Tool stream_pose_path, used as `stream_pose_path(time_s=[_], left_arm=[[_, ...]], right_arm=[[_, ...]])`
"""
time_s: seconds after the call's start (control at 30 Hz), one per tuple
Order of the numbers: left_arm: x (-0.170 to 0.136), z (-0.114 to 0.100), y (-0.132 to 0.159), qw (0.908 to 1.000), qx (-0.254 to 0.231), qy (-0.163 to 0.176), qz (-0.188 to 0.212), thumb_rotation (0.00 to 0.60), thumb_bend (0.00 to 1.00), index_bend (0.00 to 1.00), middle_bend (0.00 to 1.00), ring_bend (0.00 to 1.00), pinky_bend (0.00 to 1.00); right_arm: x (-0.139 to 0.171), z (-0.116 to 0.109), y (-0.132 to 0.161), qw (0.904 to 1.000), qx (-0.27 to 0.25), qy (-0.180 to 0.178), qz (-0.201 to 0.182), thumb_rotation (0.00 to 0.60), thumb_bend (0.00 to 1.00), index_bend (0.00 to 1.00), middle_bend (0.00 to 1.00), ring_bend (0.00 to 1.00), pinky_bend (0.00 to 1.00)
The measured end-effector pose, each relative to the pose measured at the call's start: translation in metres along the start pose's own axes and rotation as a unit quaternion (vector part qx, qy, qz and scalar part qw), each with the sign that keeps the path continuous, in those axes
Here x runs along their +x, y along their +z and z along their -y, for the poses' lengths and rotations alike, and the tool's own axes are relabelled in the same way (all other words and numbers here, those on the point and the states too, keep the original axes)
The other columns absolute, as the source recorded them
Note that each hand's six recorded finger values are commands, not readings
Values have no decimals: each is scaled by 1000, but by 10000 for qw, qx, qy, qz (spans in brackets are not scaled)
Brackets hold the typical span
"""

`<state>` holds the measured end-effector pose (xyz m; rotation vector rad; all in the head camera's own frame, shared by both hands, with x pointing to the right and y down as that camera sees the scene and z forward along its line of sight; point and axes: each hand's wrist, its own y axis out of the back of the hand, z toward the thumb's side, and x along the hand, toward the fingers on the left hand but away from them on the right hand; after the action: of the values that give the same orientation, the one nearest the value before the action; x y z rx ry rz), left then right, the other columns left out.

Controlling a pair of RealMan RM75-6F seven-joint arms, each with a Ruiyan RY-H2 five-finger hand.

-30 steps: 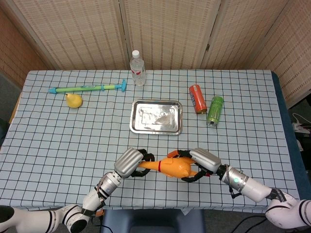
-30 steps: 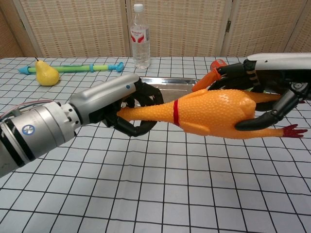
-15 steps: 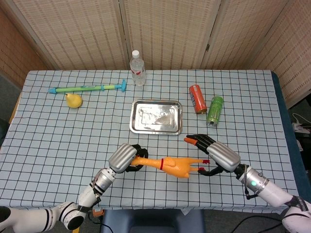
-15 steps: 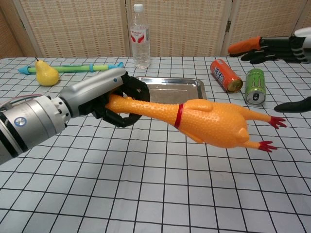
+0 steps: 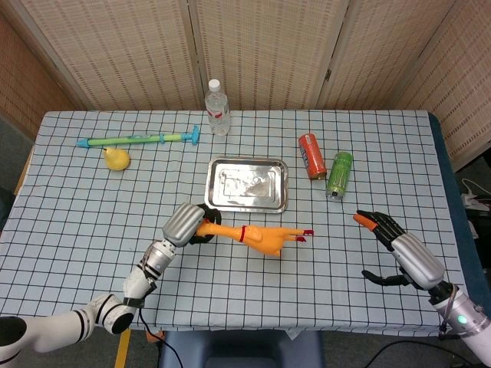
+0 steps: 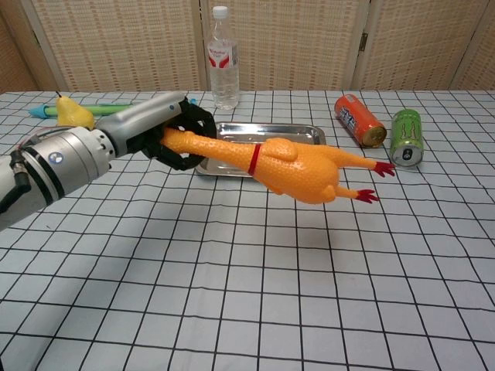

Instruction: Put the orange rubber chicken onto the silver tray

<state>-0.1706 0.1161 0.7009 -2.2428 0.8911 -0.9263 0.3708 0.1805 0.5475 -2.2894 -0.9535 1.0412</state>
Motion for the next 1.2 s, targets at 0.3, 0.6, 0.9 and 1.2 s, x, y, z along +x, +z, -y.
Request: stream_pose_path(time_s=[0.3,0.6,0.9,1.2], left_arm=[[42,-18,-35,9974,-433,28,-573,600,803,861,650,480,670],[67,-26,-83,9921,-326,166,-1201,600,717,761,634,479,668],[78,-15,-107,9842,-797,171,-1571,600,530,0,145,258,497],[87,7,-98,9856,-649,-258,-1538,600,433,0,0,2,219]], right_arm=[[25,-6,-34,9986,-73,-146,499,600,206,0,0,0,0],[28,-5,-50,9970,-15,-77,774,600,207,0,0,0,0],[30,-8,-57,9958,-70,-111,907,600,206,0,0,0,0],[35,-8,-60,9956,-170,-127,918,600,206,0,0,0,0]])
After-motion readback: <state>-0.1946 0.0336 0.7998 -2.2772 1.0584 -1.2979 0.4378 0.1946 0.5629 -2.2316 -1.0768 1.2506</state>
